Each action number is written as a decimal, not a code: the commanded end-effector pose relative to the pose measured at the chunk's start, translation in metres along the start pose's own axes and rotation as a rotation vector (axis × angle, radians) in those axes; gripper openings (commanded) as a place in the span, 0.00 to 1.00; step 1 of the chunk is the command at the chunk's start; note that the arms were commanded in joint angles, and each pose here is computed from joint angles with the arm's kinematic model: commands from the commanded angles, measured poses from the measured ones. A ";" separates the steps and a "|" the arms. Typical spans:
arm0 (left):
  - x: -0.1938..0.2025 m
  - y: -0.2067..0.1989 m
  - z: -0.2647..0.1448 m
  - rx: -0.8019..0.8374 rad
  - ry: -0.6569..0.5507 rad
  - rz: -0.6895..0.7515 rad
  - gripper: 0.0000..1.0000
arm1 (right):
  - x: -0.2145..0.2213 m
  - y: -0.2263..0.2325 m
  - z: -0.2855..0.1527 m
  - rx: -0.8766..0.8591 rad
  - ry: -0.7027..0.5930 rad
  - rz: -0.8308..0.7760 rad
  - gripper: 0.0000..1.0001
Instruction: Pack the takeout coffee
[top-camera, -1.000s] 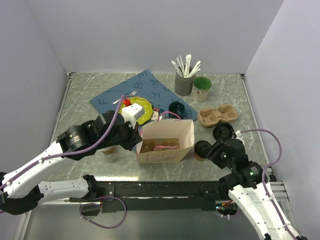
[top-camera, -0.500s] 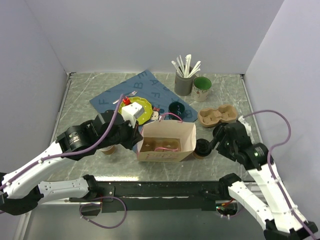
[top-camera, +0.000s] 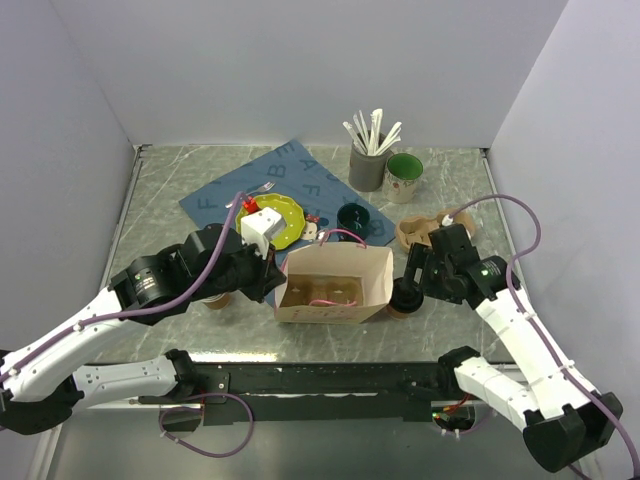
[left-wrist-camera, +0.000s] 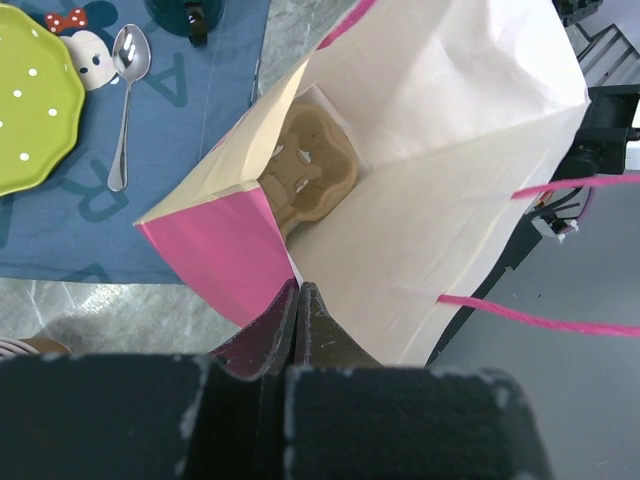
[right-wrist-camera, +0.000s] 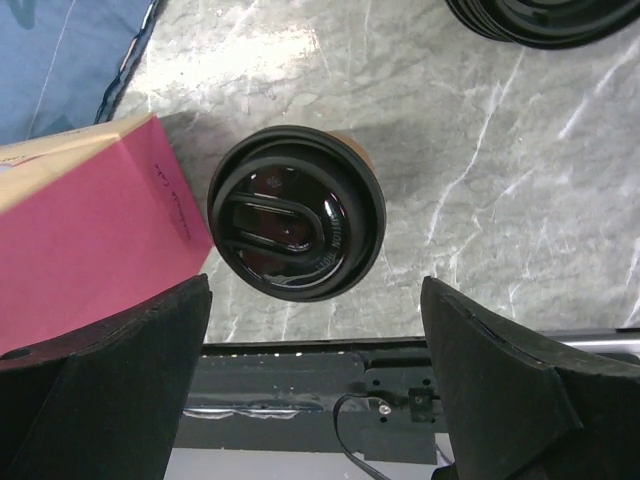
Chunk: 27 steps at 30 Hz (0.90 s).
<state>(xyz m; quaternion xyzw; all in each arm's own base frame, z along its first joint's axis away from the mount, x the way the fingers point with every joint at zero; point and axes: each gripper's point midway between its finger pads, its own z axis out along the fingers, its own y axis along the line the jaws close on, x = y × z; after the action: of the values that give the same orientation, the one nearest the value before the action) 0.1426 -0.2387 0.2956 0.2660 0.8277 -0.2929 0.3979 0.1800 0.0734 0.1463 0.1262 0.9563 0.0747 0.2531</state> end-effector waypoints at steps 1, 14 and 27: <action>-0.013 -0.005 -0.006 0.032 -0.056 0.012 0.01 | -0.019 0.014 0.001 -0.031 -0.026 -0.011 0.93; -0.018 -0.004 -0.008 0.026 -0.068 0.011 0.01 | -0.015 0.019 0.017 0.092 0.036 -0.069 0.96; -0.018 -0.004 -0.009 0.025 -0.072 0.003 0.01 | -0.002 0.021 0.029 0.135 0.076 -0.103 0.85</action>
<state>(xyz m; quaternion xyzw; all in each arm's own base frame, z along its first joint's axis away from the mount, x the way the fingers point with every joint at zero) 0.1430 -0.2374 0.2967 0.2670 0.8264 -0.2934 0.3996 0.1925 0.0942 0.1176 0.0808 0.9786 0.0059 0.1891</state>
